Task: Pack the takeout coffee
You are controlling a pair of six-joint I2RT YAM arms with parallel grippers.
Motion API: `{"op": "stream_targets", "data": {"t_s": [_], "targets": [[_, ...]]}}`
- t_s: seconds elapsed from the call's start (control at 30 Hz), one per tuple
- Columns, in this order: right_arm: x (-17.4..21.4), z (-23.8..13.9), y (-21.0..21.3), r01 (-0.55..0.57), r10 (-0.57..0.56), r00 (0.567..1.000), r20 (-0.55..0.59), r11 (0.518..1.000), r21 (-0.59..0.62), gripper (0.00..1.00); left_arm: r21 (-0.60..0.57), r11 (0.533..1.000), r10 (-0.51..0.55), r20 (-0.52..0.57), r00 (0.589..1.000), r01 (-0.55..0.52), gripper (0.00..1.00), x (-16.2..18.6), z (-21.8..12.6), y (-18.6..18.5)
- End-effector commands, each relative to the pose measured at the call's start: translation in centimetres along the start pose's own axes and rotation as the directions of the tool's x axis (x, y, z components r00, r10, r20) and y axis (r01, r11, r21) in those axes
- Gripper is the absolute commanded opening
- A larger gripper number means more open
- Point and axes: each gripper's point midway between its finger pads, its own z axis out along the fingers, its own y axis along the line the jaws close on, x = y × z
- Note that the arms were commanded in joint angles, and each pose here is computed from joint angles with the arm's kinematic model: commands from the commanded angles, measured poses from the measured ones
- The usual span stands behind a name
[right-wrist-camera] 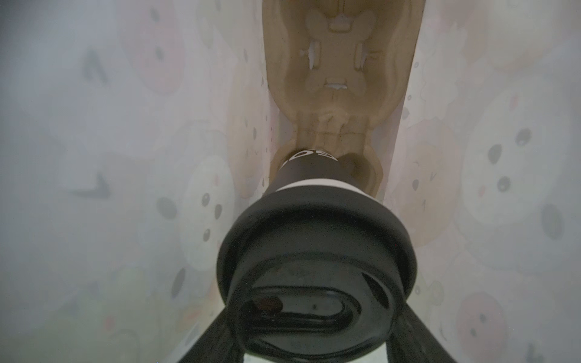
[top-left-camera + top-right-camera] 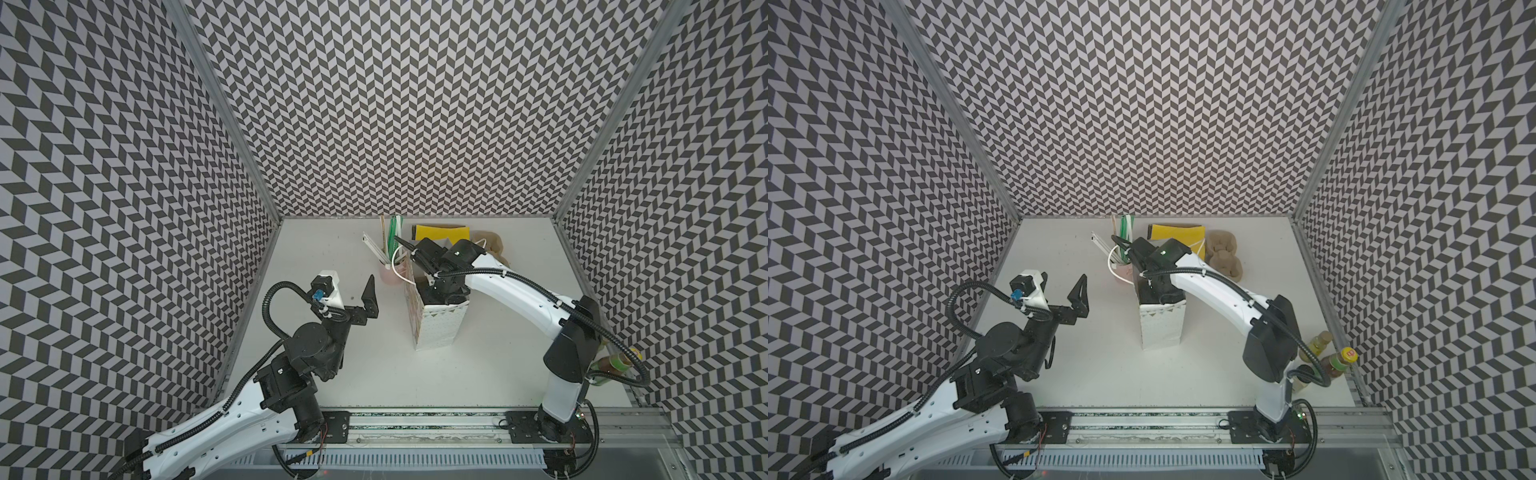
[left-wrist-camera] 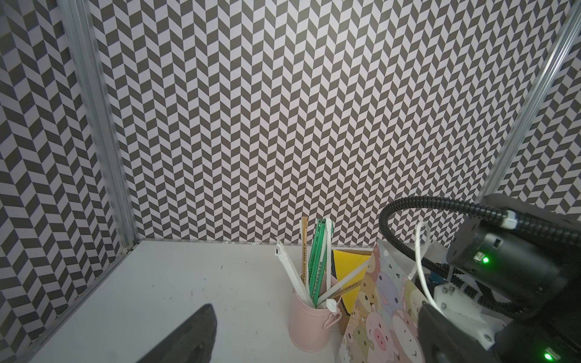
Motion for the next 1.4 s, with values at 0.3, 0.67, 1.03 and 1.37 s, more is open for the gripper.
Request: {"op": "stream_targets", "data": {"t_s": [0.3, 0.67, 1.03, 1.37], "targets": [[1.9, 5.3, -1.7, 0.041, -0.024, 0.991, -0.129, 0.991, 0.127, 0.00, 0.006, 1.000, -0.011, 0.015, 1.000, 0.011, 1.00, -1.1, 0.0, -0.2], [2.8, 6.5, -2.8, 0.060, -0.032, 0.987, -0.160, 0.983, 0.174, 0.00, 0.006, 1.000, -0.012, 0.017, 1.000, 0.012, 1.00, -1.2, 0.0, -0.1], [1.6, 5.7, -1.7, 0.064, -0.047, 0.990, -0.132, 0.989, 0.135, 0.00, 0.009, 1.000, -0.013, 0.017, 1.000, 0.012, 1.00, -1.1, 0.0, -0.1], [2.3, 6.4, -2.5, 0.075, -0.050, 0.987, -0.155, 0.984, 0.163, 0.00, 0.012, 1.000, -0.010, 0.015, 1.000, 0.010, 1.00, -1.1, 0.0, -0.3]]}}
